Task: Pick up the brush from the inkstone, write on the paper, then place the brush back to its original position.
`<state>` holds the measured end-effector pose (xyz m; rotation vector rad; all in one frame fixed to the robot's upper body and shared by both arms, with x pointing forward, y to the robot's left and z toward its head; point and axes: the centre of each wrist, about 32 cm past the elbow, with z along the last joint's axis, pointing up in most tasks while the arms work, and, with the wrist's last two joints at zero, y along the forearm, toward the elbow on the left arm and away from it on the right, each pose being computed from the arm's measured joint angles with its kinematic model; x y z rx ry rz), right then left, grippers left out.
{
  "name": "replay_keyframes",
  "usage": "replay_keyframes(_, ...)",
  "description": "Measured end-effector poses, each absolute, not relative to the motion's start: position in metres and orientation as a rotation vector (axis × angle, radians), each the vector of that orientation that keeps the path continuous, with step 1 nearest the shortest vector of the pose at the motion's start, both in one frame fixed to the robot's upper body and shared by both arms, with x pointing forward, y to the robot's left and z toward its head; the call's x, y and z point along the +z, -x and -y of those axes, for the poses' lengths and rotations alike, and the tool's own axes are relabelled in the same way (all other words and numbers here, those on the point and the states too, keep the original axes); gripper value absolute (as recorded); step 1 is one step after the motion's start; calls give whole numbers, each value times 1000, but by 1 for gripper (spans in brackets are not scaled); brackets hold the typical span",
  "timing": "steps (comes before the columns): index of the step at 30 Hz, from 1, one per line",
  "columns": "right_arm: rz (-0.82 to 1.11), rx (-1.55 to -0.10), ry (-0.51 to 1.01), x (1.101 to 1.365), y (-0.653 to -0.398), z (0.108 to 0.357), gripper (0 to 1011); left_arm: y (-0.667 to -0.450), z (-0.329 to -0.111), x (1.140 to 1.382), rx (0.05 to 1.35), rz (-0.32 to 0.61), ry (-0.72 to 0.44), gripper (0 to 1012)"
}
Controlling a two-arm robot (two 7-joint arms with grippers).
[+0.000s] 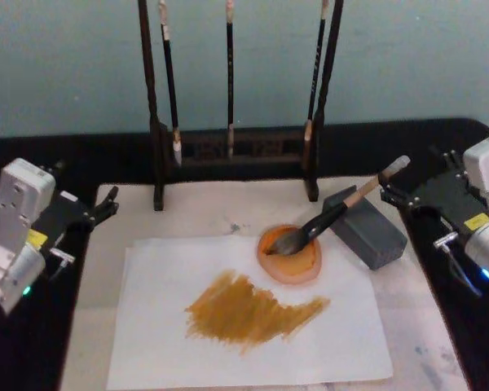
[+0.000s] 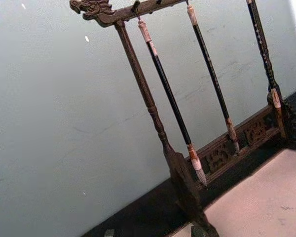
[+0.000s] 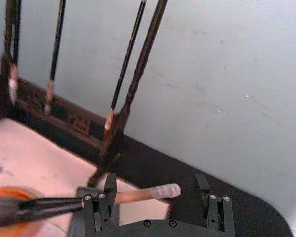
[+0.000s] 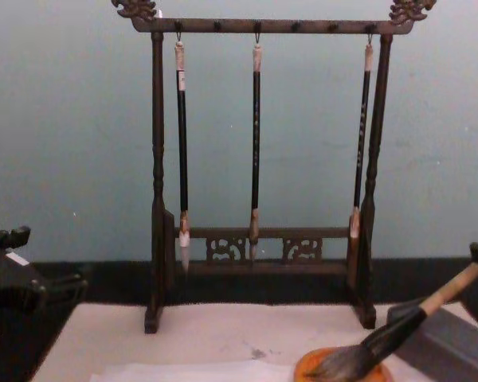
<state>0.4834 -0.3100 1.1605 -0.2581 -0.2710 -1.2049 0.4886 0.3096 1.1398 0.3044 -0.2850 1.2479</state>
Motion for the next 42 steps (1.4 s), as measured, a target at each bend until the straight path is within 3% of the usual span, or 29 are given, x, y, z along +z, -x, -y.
replay_keyframes(10,-5,-1187,1,1176,-458,323,1000,-489,-310,1140,1248,285,-304,1010)
replay_keyframes(21,-611,-1227,-429,1147,-441,344,1000,-489,-310,1140,1248,285,-305,1010)
replay_keyframes(30,-841,-1183,-575,1124,-467,339,1000,-489,-310,1140,1248,285,-304,1010)
replay_keyframes(42,-915,-1093,-583,1112,-516,318,1000,-489,-310,1140,1248,285,-304,1010)
